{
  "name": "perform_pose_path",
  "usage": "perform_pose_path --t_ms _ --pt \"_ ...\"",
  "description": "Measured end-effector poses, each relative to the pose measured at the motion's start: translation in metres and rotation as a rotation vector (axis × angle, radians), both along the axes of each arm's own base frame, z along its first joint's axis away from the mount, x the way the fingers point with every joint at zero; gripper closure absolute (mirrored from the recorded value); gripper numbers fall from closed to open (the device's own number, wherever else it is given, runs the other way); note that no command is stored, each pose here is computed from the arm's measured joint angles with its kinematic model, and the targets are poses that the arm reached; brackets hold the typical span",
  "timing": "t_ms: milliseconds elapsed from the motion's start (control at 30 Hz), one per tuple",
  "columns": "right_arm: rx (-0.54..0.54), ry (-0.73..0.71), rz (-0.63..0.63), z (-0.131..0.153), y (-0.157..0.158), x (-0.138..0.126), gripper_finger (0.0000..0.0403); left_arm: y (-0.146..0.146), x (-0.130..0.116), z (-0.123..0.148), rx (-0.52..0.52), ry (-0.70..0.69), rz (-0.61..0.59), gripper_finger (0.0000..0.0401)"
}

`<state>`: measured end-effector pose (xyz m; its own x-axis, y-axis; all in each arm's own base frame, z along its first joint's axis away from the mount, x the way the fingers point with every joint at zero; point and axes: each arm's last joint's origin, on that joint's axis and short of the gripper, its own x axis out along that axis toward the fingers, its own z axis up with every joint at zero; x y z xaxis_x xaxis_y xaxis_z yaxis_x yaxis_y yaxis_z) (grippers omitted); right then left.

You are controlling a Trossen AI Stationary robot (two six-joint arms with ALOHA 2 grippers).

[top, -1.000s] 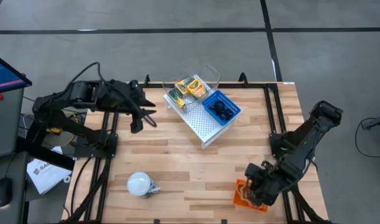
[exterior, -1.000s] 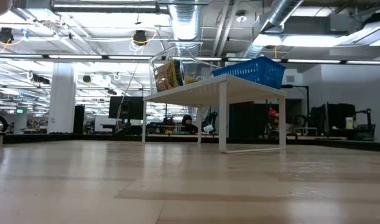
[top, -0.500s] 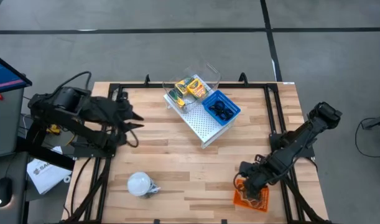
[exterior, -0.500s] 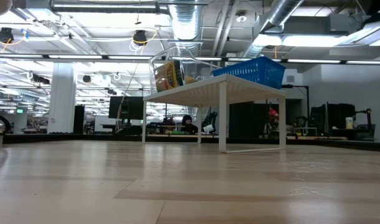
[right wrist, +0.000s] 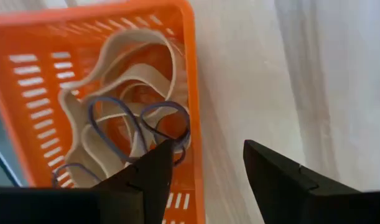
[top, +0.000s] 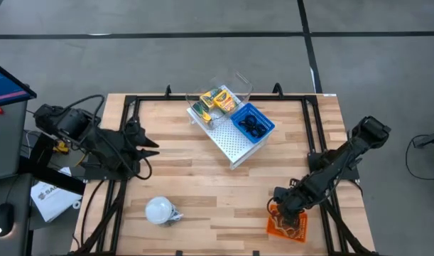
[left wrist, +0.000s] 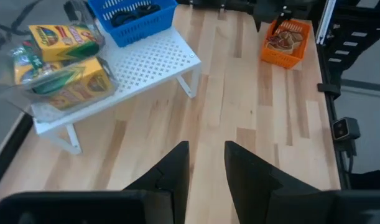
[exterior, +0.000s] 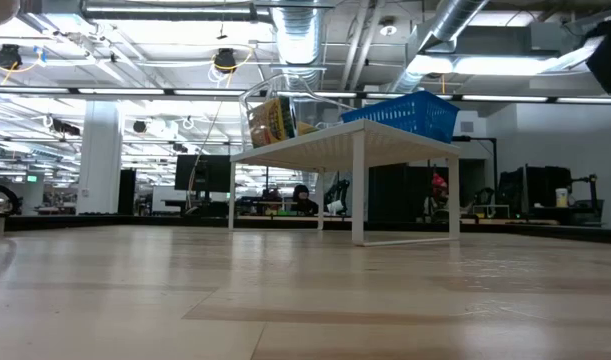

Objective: Pick & Place Office Desk Supplies
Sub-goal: Put the orange bin on the shelf

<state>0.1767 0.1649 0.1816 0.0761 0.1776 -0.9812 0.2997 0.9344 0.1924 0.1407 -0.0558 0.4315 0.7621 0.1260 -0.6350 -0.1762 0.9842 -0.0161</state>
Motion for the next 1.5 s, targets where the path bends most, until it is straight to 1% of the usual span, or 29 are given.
perform_pose_path --t_ms 133,367,500,600,667,700,800,867,1033,1133,1233,1400,1500 --pt "0.040 -0.018 0.010 -0.010 0.002 -0.002 0.0216 -0.004 0.006 -0.005 -0.025 -0.016 0.012 0.0309" --pt "0.020 -0.014 0.014 -0.016 -0.001 -0.005 0.0230 -0.005 0.010 -0.004 -0.042 -0.045 0.015 0.0309" --pt "0.032 -0.037 -0.013 -0.003 -0.005 -0.009 0.0232 -0.005 0.010 -0.004 -0.056 -0.053 0.033 0.0309" --pt "0.030 -0.084 -0.079 0.015 -0.012 -0.014 0.0230 -0.005 0.010 -0.004 -0.056 -0.055 0.037 0.0309" --pt "0.079 -0.140 -0.131 0.027 -0.012 -0.017 0.0229 -0.005 0.010 -0.004 -0.056 -0.054 0.038 0.0309" --pt "0.120 -0.172 -0.146 0.032 -0.009 -0.018 0.0229 -0.005 0.010 -0.004 -0.055 -0.054 0.038 0.0309" --pt "0.247 -0.236 -0.153 0.037 0.010 -0.019 0.0231 -0.005 0.010 -0.004 -0.055 -0.054 0.042 0.0309" --pt "0.272 -0.231 -0.145 0.037 0.024 -0.019 0.0235 -0.004 0.010 -0.004 -0.058 -0.055 0.047 0.0309" --pt "0.265 -0.222 -0.102 0.044 0.057 -0.009 0.0238 -0.004 0.010 -0.004 -0.054 -0.055 0.046 0.0309" --pt "0.221 -0.219 -0.063 0.042 0.073 0.000 0.0234 -0.004 0.010 -0.004 -0.045 -0.054 0.038 0.0309" --pt "0.151 -0.183 -0.049 0.032 0.082 0.003 0.0227 -0.005 0.010 -0.004 -0.038 -0.053 0.032 0.0309" --pt "0.105 -0.156 -0.077 0.018 0.089 0.002 0.0215 -0.007 0.009 -0.004 -0.033 -0.051 0.010 0.0309" --pt "0.102 -0.155 -0.100 0.016 0.091 0.002 0.0214 -0.009 0.008 -0.004 -0.033 -0.051 -0.003 0.0309"
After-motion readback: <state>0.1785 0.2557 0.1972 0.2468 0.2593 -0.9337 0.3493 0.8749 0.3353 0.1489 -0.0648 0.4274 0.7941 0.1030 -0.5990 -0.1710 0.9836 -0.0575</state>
